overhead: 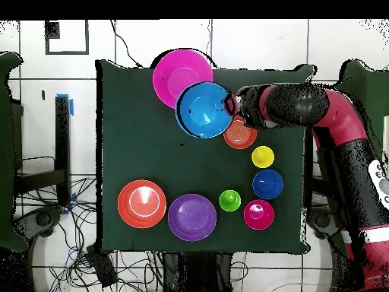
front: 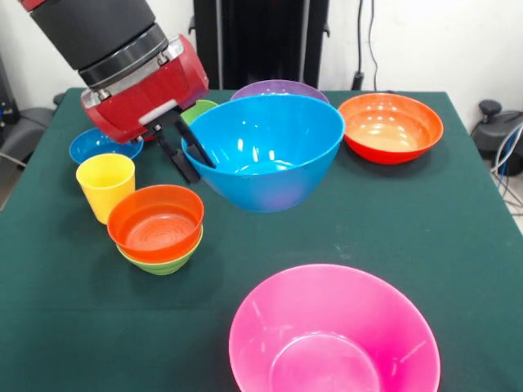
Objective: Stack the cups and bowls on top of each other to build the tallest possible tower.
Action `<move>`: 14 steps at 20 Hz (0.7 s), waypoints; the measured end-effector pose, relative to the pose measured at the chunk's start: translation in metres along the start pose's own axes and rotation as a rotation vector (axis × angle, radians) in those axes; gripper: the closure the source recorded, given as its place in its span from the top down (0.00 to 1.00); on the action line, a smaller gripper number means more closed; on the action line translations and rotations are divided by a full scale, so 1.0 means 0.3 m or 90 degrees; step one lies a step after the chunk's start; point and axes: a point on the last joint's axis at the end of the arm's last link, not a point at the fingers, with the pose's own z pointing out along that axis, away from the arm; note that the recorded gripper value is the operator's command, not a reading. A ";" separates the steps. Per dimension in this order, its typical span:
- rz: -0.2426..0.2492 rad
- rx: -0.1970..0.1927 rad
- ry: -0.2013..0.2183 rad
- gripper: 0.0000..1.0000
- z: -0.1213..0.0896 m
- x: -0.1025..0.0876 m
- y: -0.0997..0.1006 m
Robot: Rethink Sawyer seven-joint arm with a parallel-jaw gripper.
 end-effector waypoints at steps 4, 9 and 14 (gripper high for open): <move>-0.003 -0.003 -0.004 0.00 0.011 -0.002 -0.021; -0.034 -0.007 -0.009 0.00 0.024 0.004 -0.054; -0.086 -0.009 -0.001 0.00 0.008 0.000 -0.091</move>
